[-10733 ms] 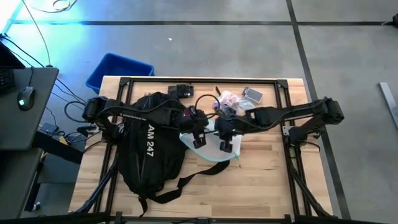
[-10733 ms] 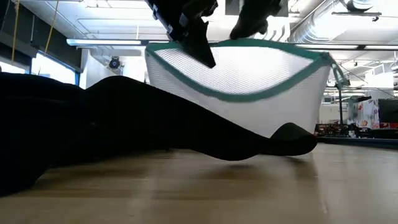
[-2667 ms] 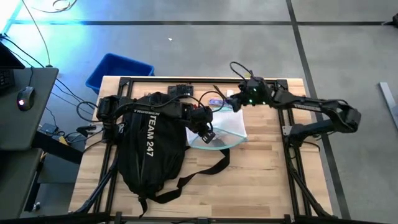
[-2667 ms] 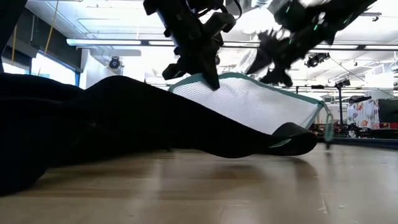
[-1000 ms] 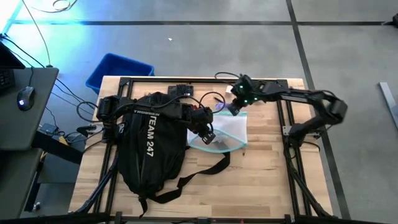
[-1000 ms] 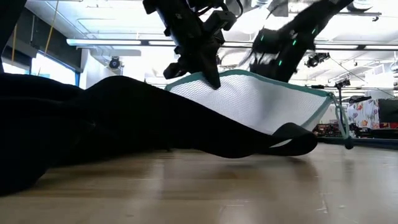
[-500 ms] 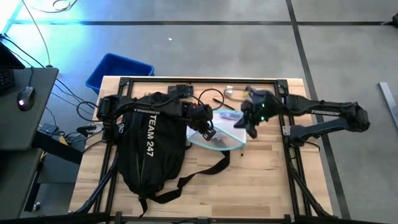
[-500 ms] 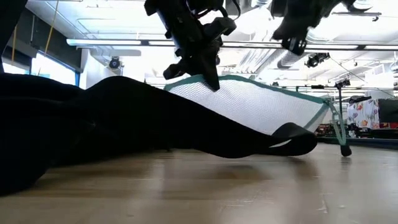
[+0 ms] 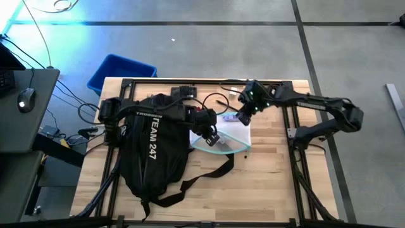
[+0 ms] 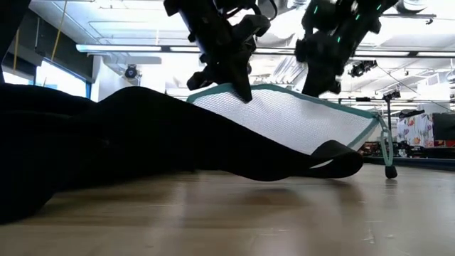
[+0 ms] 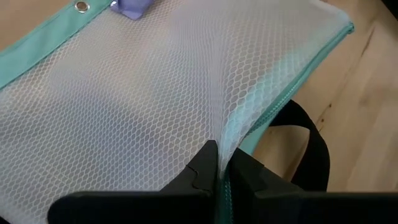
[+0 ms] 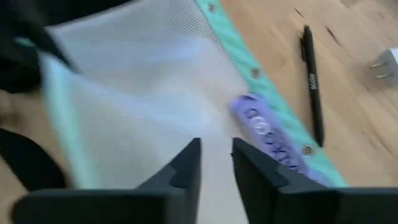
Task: Unpack backpack
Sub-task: Put the violet chocolate into the transparent zip bag, then put the black pen into the transparent zip bag
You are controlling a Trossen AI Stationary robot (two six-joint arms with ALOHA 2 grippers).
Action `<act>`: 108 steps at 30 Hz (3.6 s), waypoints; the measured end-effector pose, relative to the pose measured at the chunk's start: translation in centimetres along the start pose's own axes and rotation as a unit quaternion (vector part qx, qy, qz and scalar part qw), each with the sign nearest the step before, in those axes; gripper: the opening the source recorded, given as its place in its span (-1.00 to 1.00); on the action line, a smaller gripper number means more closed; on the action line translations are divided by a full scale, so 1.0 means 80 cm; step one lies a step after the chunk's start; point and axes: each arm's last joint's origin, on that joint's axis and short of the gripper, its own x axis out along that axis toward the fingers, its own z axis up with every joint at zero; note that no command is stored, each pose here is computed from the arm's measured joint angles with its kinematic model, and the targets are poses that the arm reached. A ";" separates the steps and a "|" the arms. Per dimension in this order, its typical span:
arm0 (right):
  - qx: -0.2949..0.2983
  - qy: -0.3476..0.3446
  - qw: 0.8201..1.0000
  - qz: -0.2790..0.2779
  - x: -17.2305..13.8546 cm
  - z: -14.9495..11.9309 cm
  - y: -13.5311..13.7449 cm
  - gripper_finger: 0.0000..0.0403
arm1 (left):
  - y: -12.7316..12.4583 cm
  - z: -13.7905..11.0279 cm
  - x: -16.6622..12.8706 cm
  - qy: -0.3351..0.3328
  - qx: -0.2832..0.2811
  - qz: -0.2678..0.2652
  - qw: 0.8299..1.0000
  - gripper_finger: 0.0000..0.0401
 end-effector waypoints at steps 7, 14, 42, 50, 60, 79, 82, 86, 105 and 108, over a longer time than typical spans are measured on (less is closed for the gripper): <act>-0.076 0.088 0.993 -0.014 0.056 -0.005 -0.037 0.07 | -0.004 -0.003 0.000 0.002 0.012 -0.003 1.000 -1.00; -0.087 0.168 0.981 -0.045 0.108 -0.020 -0.056 0.12 | -0.004 -0.003 0.000 0.001 0.019 -0.003 1.000 -1.00; -0.047 0.031 0.998 0.019 -0.011 -0.018 0.038 -0.98 | -0.002 -0.001 0.000 -0.008 0.006 0.007 1.000 -1.00; -0.057 0.083 0.944 0.315 -0.068 -0.056 0.126 -0.99 | 0.000 0.002 -0.001 -0.044 -0.001 0.043 0.998 -1.00; 0.105 0.141 0.930 0.322 0.028 -0.101 0.140 -0.99 | -0.006 0.010 -0.008 -0.082 -0.015 0.026 0.996 -1.00; 0.344 -0.141 0.908 0.195 0.077 -0.066 0.081 0.02 | -0.027 -0.002 -0.013 -0.081 0.010 -0.003 0.997 -1.00; 0.347 -0.149 0.907 0.187 0.077 -0.065 0.080 0.20 | -0.027 -0.003 -0.013 -0.080 0.011 -0.002 0.997 -1.00; 0.338 -0.163 0.905 0.200 0.074 -0.064 0.088 0.32 | -0.027 -0.003 -0.013 -0.079 0.011 -0.001 0.997 -1.00; 0.088 -0.278 0.855 0.429 -0.026 -0.041 0.112 0.32 | -0.020 -0.014 -0.012 -0.032 0.029 0.027 0.999 -1.00; 0.143 -0.284 0.884 0.344 -0.024 -0.034 0.077 0.31 | -0.020 -0.014 -0.012 -0.031 0.032 0.025 0.999 -1.00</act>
